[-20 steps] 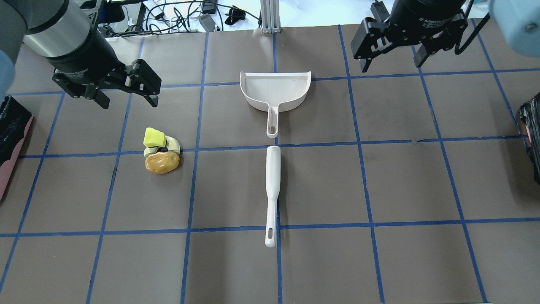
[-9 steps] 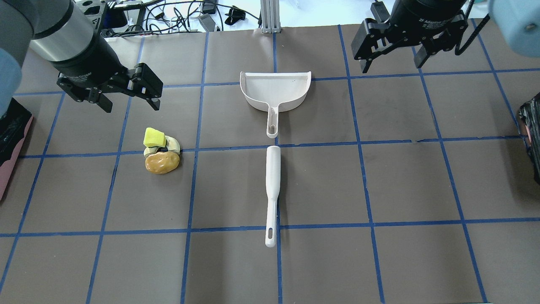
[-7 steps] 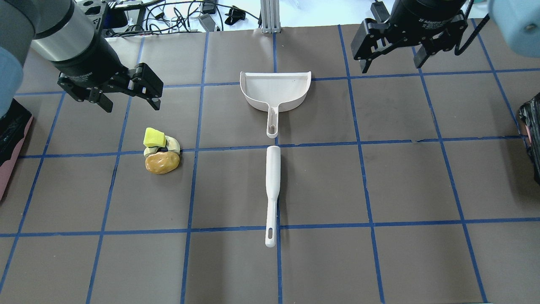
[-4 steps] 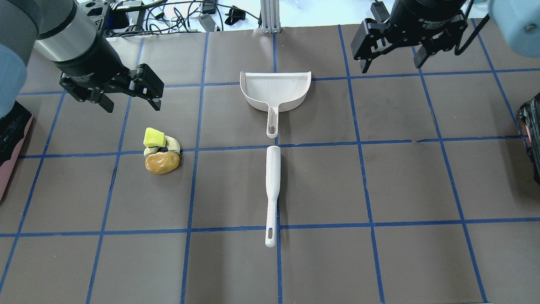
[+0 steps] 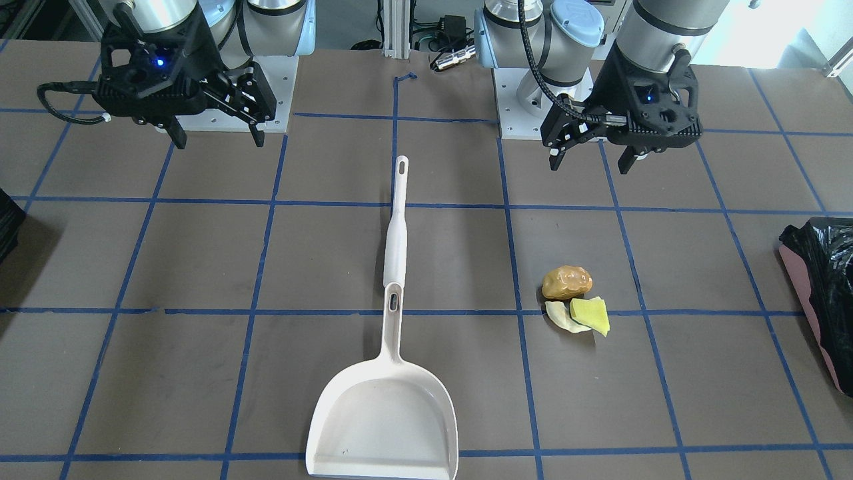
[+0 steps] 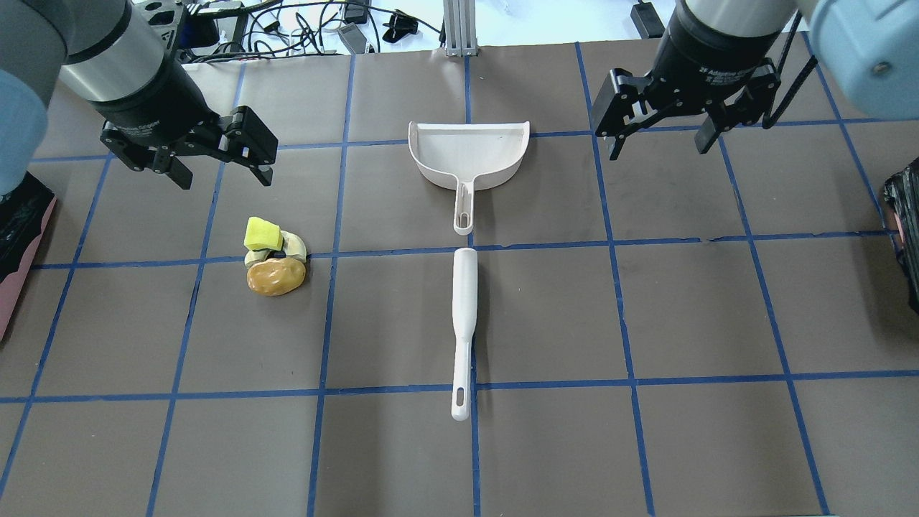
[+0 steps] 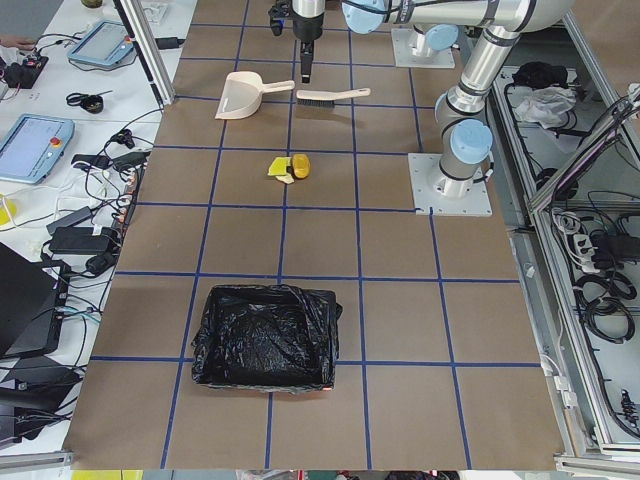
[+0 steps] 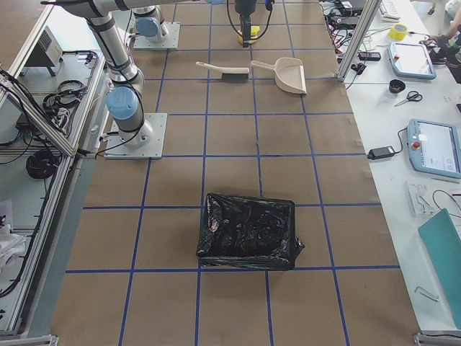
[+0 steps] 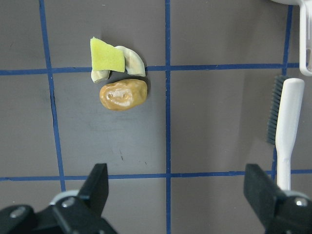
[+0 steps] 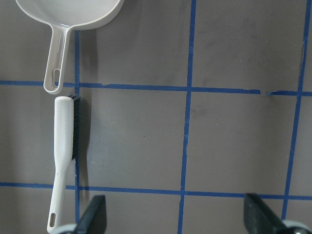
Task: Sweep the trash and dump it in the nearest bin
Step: 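Move right gripper to the white brush handle while left gripper approaches the dustpan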
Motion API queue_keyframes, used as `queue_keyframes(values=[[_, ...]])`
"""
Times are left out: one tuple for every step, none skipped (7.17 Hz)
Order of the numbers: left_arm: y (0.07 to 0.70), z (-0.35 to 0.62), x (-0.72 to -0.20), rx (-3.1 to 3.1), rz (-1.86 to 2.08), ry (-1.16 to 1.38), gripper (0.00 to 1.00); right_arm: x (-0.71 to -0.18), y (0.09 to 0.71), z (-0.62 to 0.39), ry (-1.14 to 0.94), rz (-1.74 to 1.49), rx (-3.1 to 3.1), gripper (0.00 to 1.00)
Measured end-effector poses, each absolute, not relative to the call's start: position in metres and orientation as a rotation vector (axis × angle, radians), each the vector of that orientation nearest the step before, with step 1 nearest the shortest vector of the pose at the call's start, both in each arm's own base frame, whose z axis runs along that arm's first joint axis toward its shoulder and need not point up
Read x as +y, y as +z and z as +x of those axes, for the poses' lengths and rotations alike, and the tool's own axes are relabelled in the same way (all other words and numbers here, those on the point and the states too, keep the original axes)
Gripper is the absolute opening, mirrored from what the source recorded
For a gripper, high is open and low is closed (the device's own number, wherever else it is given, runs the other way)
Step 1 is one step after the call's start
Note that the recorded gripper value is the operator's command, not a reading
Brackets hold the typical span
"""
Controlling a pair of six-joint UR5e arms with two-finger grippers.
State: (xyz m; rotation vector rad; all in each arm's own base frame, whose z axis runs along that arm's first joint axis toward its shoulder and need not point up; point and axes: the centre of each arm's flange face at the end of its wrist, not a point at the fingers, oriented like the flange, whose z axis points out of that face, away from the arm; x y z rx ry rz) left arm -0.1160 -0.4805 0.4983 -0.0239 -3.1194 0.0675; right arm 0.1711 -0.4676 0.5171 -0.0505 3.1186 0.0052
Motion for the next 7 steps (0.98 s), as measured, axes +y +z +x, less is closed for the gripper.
queue_keyframes(values=[[0.495, -0.116, -0.487, -3.118, -0.026, 0.075, 1.00, -0.452, 0.499, 0.183, 0.072, -0.011, 3.121, 1.00], [0.489, -0.116, -0.497, -3.115, -0.026, 0.091, 1.00, -0.432, 0.477, 0.209, 0.141, -0.010, 3.129, 1.00], [0.481, -0.116, -0.509, -3.112, -0.028, 0.107, 1.00, -0.413, 0.452, 0.243, 0.184, -0.057, 3.136, 1.00], [0.470, -0.117, -0.524, -3.104, -0.030, 0.119, 1.00, -0.398, 0.425, 0.275, 0.187, -0.119, 3.140, 0.99], [0.459, -0.119, -0.542, -3.092, -0.031, 0.125, 1.00, -0.386, 0.397, 0.298, 0.164, -0.161, 3.139, 0.98], [0.450, -0.124, -0.563, -3.085, -0.041, 0.132, 1.00, -0.374, 0.370, 0.314, 0.122, -0.199, 3.128, 0.99], [0.442, -0.135, -0.582, -3.083, -0.065, 0.144, 1.00, -0.363, 0.342, 0.326, 0.079, -0.231, 3.107, 1.00]])
